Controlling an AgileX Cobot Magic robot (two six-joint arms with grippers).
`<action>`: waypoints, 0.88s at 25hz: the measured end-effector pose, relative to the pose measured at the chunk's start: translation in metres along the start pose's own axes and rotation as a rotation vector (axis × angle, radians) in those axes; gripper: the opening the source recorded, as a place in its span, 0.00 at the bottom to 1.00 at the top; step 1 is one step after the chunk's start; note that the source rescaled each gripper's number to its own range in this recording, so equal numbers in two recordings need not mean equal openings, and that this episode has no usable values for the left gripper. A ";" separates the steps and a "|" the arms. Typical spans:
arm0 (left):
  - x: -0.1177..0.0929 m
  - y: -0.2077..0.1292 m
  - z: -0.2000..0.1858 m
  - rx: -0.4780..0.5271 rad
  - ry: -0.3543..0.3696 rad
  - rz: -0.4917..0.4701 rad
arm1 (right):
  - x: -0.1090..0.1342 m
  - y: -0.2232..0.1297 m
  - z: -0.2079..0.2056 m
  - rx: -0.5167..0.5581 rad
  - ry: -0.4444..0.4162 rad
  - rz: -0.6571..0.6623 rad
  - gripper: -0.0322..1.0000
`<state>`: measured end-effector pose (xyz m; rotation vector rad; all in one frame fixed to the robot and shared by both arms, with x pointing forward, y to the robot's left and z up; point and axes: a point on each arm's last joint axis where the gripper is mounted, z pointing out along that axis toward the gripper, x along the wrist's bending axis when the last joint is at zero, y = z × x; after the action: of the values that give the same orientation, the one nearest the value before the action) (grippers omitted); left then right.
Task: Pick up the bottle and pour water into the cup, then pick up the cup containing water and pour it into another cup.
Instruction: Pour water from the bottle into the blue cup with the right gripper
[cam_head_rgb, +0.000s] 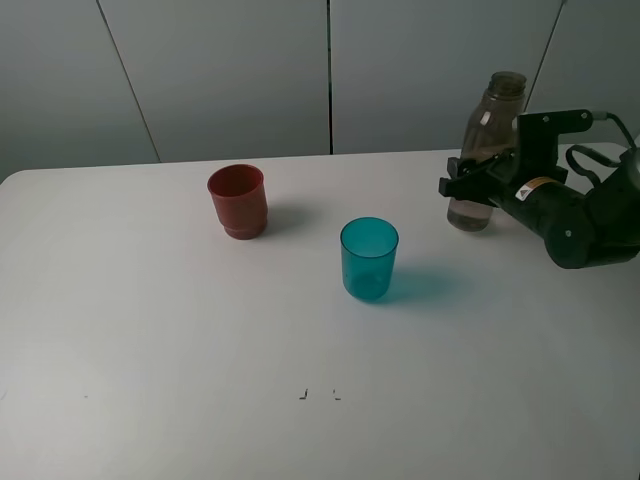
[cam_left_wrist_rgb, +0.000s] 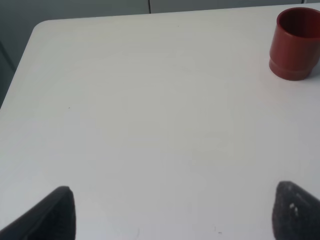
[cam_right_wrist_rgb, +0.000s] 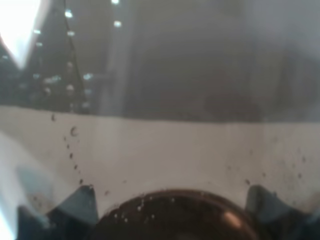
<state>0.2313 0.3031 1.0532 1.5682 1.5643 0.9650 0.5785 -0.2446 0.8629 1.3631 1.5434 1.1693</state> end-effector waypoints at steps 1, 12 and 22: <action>0.000 0.000 0.000 0.000 0.000 0.000 | 0.000 0.005 -0.001 -0.001 0.000 -0.002 0.03; 0.000 0.000 0.000 0.000 0.000 0.000 | 0.012 0.052 -0.022 -0.008 0.065 -0.116 0.03; 0.000 0.000 0.000 0.000 0.000 -0.007 | 0.043 0.054 -0.027 -0.017 0.164 -0.596 0.03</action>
<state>0.2313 0.3031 1.0532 1.5619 1.5687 0.9613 0.5625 -0.2059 0.9238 0.7190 1.8753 0.9230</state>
